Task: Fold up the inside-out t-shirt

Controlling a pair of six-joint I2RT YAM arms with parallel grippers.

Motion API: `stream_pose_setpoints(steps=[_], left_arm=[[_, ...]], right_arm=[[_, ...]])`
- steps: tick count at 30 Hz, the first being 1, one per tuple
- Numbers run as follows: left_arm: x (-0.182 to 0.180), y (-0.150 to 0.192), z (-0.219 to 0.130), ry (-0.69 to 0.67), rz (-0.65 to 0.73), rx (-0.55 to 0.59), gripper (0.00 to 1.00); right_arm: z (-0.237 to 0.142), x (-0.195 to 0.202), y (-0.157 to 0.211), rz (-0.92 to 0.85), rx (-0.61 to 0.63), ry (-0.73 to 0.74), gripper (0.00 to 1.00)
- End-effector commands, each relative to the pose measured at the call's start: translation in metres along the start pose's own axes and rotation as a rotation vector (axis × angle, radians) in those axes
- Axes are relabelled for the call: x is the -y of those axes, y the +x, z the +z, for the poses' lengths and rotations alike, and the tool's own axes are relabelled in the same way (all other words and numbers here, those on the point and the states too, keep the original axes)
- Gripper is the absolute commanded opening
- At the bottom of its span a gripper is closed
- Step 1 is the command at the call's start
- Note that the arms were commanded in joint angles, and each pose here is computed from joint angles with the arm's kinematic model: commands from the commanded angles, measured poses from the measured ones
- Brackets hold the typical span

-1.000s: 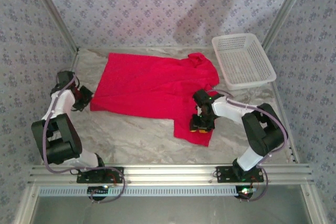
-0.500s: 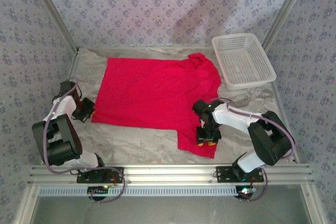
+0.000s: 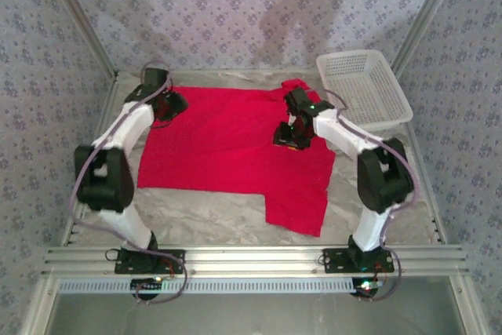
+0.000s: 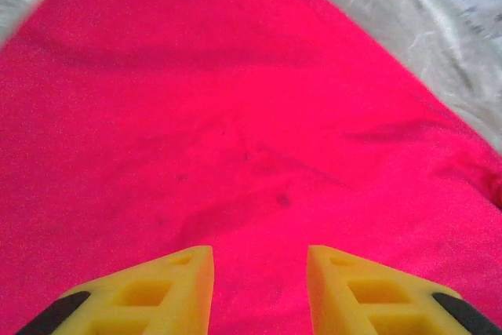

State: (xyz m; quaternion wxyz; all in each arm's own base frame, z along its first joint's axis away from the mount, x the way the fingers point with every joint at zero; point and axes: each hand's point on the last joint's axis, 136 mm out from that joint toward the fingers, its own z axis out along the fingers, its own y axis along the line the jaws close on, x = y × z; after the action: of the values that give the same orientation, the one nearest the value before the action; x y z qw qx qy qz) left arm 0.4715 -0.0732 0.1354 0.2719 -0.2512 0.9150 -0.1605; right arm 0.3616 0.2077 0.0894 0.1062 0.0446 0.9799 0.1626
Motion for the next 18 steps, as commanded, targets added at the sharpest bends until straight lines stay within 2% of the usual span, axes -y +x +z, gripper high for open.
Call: stream_pose_setpoints(steps=[1,3,6,8,9,13,16,18], left_arm=[[-0.013,0.01,0.039,0.001,-0.074,-0.118,0.38],[-0.029,0.014,0.055,-0.014,-0.114,-0.158,0.38],[-0.078,0.022,0.064,-0.062,-0.224,-0.192,0.38],[-0.113,0.025,0.056,-0.102,-0.288,-0.184,0.39],[-0.129,0.027,0.05,-0.116,-0.32,-0.178,0.39],[-0.169,0.034,0.024,-0.149,-0.385,-0.149,0.41],[-0.172,0.035,0.013,-0.14,-0.382,-0.133,0.41],[-0.16,0.032,0.009,-0.115,-0.352,-0.129,0.42]], right_arm=[[0.019,-0.002,-0.001,0.016,-0.038,0.001,0.46],[0.033,0.006,0.012,0.023,-0.075,0.028,0.46],[0.049,0.022,0.047,0.032,-0.14,0.083,0.46],[0.053,0.029,0.071,0.017,-0.17,0.118,0.46],[0.058,0.042,0.096,0.036,-0.211,0.16,0.46],[0.054,0.052,0.147,0.022,-0.261,0.217,0.46],[0.036,0.043,0.144,0.005,-0.235,0.21,0.46],[0.016,0.024,0.118,-0.015,-0.17,0.175,0.47]])
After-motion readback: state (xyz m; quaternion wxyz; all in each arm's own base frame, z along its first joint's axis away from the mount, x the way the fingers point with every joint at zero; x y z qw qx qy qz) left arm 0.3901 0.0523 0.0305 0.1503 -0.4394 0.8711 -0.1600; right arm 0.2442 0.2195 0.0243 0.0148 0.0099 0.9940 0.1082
